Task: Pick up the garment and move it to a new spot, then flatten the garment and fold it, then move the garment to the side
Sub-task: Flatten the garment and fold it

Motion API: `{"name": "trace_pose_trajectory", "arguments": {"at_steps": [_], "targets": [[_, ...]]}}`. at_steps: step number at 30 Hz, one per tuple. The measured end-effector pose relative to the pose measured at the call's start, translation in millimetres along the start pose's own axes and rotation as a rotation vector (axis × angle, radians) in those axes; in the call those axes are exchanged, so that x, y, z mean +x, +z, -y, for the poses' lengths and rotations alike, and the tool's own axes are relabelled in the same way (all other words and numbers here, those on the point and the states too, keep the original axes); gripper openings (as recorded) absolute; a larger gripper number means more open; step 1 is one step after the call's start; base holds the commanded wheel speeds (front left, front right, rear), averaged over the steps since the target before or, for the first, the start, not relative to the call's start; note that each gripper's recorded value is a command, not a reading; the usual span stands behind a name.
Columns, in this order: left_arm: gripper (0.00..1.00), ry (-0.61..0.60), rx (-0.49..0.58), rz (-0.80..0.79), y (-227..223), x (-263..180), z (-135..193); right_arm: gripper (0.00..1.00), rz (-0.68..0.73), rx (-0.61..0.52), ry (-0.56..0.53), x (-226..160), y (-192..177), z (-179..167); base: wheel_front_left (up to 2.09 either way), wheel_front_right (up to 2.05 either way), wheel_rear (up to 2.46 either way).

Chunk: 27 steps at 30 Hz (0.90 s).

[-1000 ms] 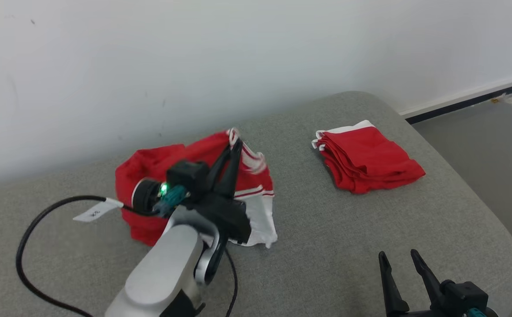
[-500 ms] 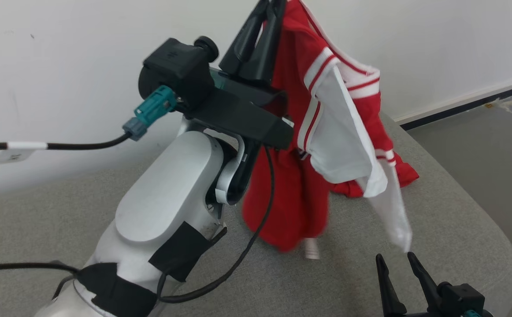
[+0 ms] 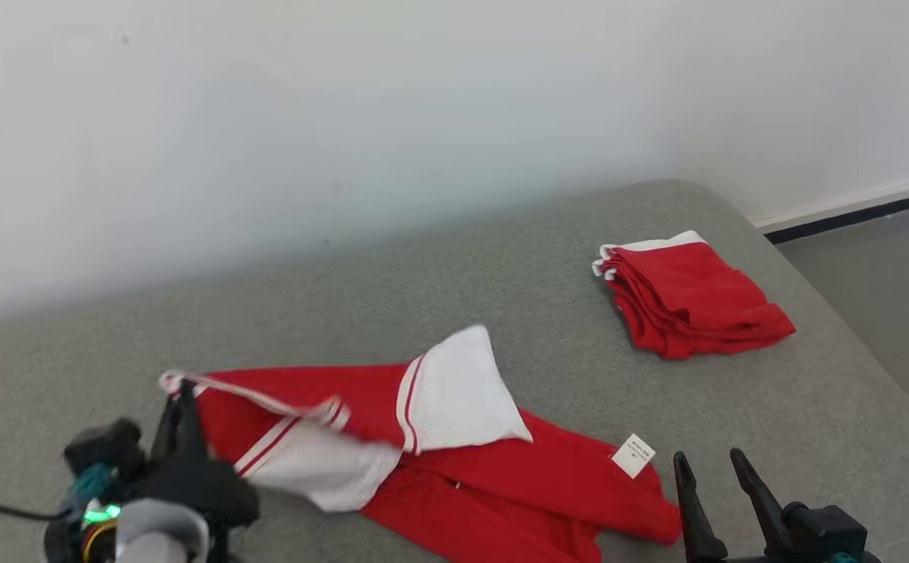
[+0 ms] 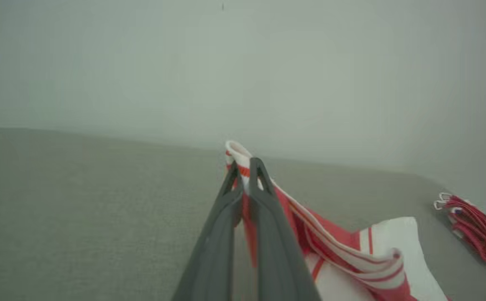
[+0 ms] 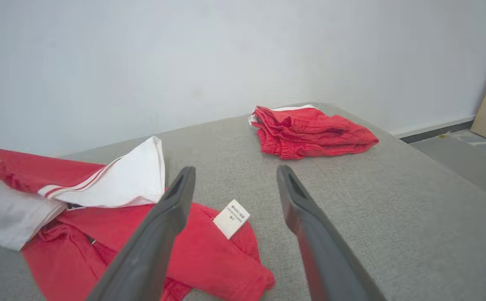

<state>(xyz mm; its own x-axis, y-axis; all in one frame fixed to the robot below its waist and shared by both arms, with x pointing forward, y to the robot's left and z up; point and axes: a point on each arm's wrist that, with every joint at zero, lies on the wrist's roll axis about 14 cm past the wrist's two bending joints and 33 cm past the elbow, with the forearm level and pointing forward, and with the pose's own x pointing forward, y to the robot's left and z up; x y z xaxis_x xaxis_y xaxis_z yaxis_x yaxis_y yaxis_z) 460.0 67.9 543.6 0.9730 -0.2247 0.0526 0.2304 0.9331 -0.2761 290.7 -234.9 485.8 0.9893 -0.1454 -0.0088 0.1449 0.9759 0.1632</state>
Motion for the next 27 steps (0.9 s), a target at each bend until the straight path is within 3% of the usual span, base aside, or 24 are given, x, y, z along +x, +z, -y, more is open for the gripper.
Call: {"name": "trace_pose_trajectory", "arguments": {"at_steps": [6, 7, 8, 14, 18, 24, 27], "targets": [[0.0, 0.202, 0.009, -0.034, -16, -21, -67, 1.0, -0.021, -0.009, 0.05, 10, -4, -16, 0.0, 0.0, 0.0], [0.73, 0.221, 0.015, -0.038, -18, -24, -74, 1.0, -0.025, -0.009, 0.058, 11, -5, -18, 0.0, 0.0, 0.0], [1.0, 0.238, 0.02, -0.044, -21, -28, -77, 1.0, -0.029, -0.01, 0.064, 12, -6, -20, 0.0, 0.0, 0.0], [1.0, 0.311, -0.011, -0.069, -36, -46, -91, 1.0, -0.045, -0.017, 0.088, 16, -9, -27, 0.0, 0.0, 0.0], [1.0, 0.3, 0.002, -0.06, -36, -54, -91, 1.0, -0.053, -0.025, 0.097, 17, -9, -30, 0.0, 0.0, 0.0], [1.0, 0.107, 0.082, 0.183, 31, -58, -41, 1.0, -0.202, -0.078, 0.116, 17, -36, -33, 0.0, 0.0, 0.0], [1.0, 0.033, 0.094, 0.204, 31, -81, -21, 1.0, -0.293, -0.102, 0.135, 18, -52, -38, 0.0, 0.0, 0.0]]}}
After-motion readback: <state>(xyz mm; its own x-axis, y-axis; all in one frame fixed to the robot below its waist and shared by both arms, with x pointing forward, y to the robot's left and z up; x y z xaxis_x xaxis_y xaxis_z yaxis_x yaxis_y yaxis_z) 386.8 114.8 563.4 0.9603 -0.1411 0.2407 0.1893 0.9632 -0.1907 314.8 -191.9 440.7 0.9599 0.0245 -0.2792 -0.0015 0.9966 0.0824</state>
